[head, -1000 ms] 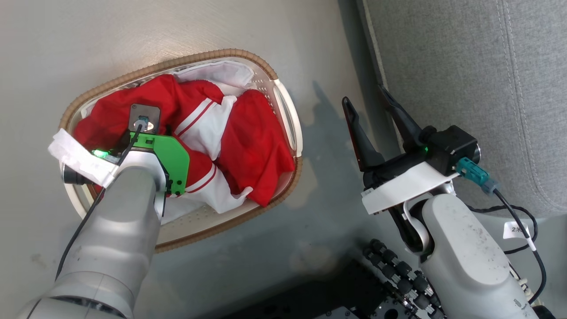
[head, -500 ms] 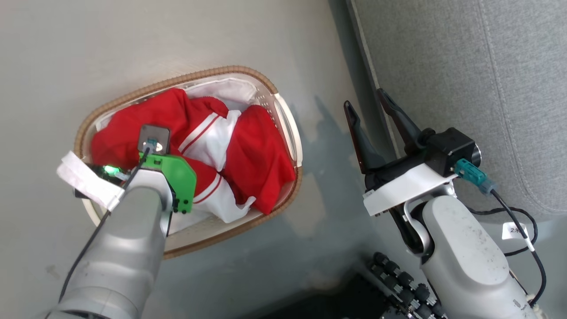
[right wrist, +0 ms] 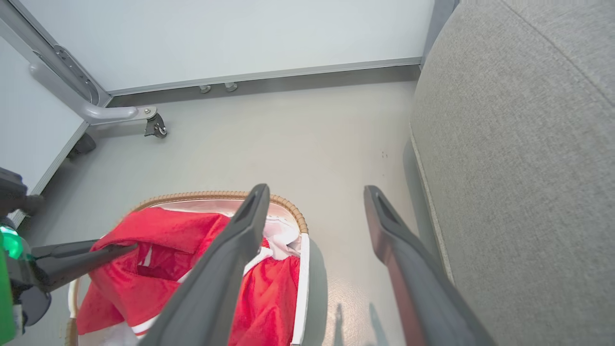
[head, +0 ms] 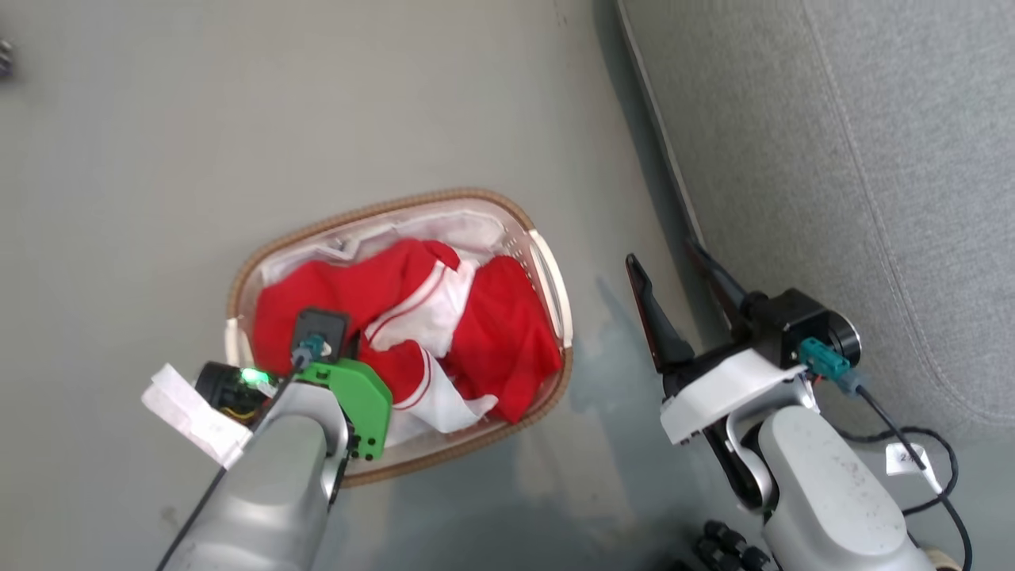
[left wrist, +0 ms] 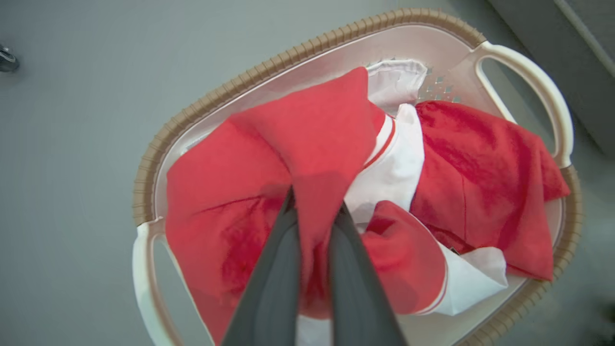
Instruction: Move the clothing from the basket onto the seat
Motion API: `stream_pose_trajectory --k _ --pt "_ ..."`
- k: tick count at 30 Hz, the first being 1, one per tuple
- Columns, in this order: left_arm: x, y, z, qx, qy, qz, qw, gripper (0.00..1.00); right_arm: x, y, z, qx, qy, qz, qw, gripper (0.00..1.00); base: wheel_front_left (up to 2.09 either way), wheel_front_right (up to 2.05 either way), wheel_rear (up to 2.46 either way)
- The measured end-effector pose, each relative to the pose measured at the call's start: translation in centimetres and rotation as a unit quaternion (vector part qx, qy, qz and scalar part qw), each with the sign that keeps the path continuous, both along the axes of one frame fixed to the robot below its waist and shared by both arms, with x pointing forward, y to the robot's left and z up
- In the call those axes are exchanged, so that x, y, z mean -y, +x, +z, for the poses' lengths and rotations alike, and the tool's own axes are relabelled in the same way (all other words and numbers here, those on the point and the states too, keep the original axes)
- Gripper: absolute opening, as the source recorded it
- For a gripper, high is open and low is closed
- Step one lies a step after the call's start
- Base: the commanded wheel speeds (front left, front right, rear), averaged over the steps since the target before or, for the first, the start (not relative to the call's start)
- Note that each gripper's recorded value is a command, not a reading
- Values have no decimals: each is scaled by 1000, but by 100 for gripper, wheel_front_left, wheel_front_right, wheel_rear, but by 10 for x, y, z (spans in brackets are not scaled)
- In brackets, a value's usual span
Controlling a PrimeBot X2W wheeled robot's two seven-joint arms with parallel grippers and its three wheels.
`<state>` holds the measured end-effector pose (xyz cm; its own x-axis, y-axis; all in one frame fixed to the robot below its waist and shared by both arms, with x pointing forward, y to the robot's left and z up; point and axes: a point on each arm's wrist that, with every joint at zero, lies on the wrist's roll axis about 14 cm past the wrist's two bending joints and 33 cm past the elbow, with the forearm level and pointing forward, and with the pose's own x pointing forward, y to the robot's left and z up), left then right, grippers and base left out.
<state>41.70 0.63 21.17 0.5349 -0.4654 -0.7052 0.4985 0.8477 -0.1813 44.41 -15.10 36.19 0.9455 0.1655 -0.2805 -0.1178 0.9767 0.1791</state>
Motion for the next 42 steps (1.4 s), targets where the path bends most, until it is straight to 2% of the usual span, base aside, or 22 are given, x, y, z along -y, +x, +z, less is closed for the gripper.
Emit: stream_pose_trajectory --k 8,15,25,30,42 --pt "5 9 67 81 -51 31 995 0 -11 -21 20 13 7 9 1000 100 0 0 0" --pt "4 12 133 161 -93 56 981 0 -21 -43 36 26 9 18 999 100 0 0 0" --pt "-11 12 235 287 -160 95 940 0 -41 -66 65 62 13 47 997 100 0 0 0" --pt "-20 10 288 350 -193 105 911 0 -46 -75 76 78 11 54 995 100 0 0 0" --pt "-28 -4 372 436 -255 111 856 0 -57 -89 92 101 15 71 992 100 0 0 0"
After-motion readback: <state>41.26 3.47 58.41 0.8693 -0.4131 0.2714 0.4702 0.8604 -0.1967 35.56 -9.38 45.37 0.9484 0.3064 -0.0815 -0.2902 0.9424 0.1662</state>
